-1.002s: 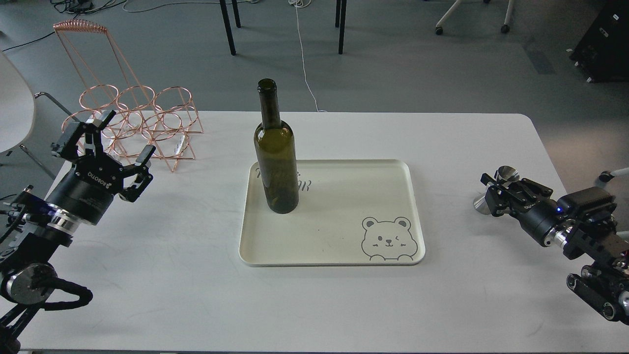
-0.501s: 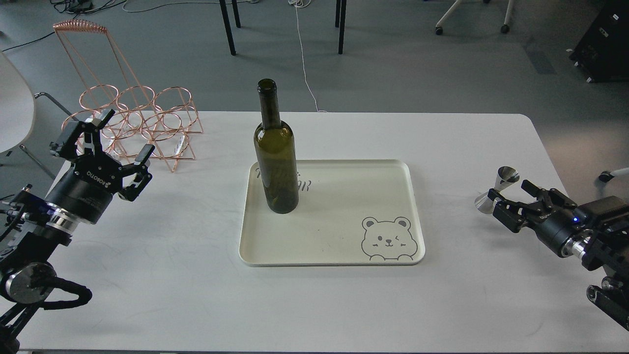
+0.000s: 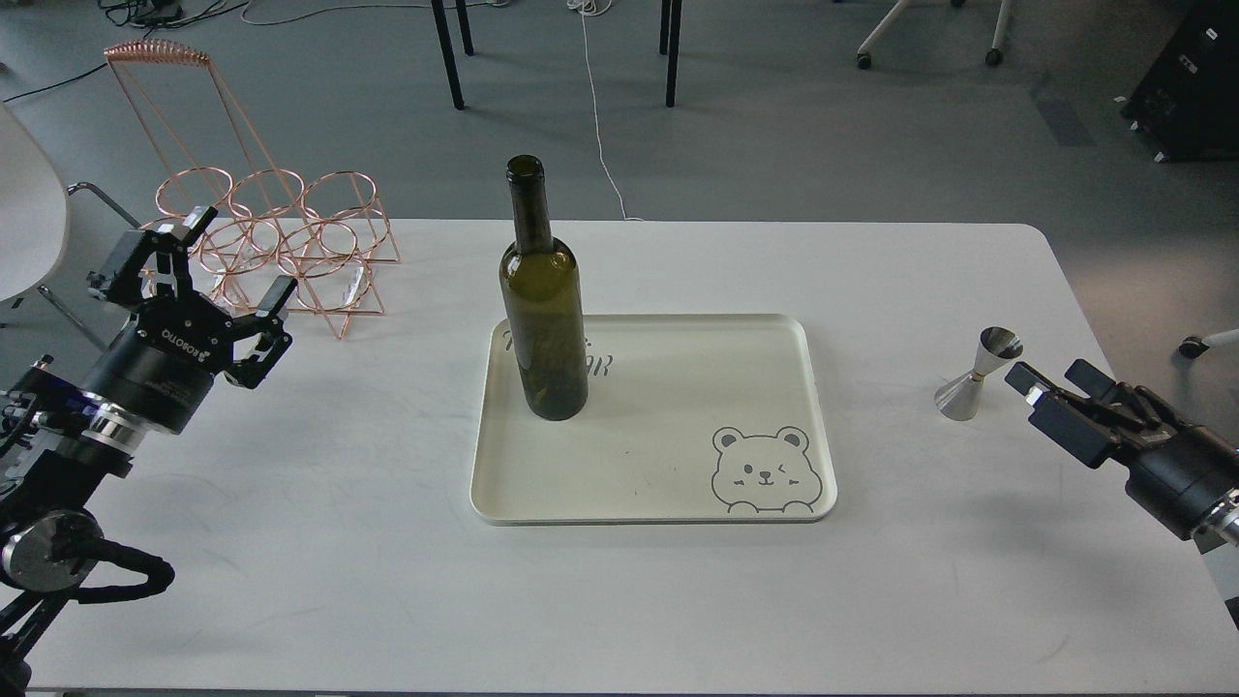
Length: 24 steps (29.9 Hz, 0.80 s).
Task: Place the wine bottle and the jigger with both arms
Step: 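Release the jigger and raise the right gripper away, then reach the left gripper to the neck of the green wine bottle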
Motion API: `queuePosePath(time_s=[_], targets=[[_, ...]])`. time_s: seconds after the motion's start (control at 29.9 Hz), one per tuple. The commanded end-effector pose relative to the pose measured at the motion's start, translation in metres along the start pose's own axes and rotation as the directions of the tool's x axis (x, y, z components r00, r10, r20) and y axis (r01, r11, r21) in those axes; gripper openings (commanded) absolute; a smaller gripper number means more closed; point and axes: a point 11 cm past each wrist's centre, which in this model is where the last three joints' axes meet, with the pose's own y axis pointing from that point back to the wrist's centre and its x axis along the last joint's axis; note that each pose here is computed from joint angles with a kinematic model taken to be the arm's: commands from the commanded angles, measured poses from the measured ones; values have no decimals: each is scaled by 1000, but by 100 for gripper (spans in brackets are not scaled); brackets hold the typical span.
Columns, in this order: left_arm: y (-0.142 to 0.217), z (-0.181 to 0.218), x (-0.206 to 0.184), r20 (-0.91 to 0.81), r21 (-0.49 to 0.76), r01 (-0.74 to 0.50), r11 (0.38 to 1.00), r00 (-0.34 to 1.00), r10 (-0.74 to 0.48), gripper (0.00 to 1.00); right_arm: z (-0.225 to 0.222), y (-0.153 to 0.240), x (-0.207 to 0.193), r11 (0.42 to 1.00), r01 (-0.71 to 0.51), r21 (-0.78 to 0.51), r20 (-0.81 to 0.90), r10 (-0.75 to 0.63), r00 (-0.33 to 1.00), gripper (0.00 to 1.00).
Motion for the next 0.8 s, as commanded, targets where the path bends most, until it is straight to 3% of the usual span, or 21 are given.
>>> queuePosePath(time_s=[0.0,0.1,0.2,0.43,0.53,0.6,0.77], targets=[[-1,7,2,17,-3,1,1000,1000,-1,98,-29,-24,24,994,-106,9,251,101,963,98],[-2,15,4,40,-4,8,1000,999,-8,98,-44,-52,36,991,-130,17,481,106,870,98],[-7,28,0,77,-7,42,999,996,-42,98,-63,-83,38,990,-133,55,725,52,687,98],[-20,42,-39,343,93,236,967,904,-254,98,-61,-122,25,986,-146,84,949,-34,315,99],[-25,44,-71,528,192,354,915,749,-400,98,-39,-127,14,988,-125,96,964,-61,259,99],[-33,42,-92,651,290,413,863,576,-494,98,-32,-127,9,988,-113,108,967,-78,242,99],[-64,55,-103,863,432,361,827,101,-495,98,-30,-127,8,988,-110,106,967,-77,241,99]])
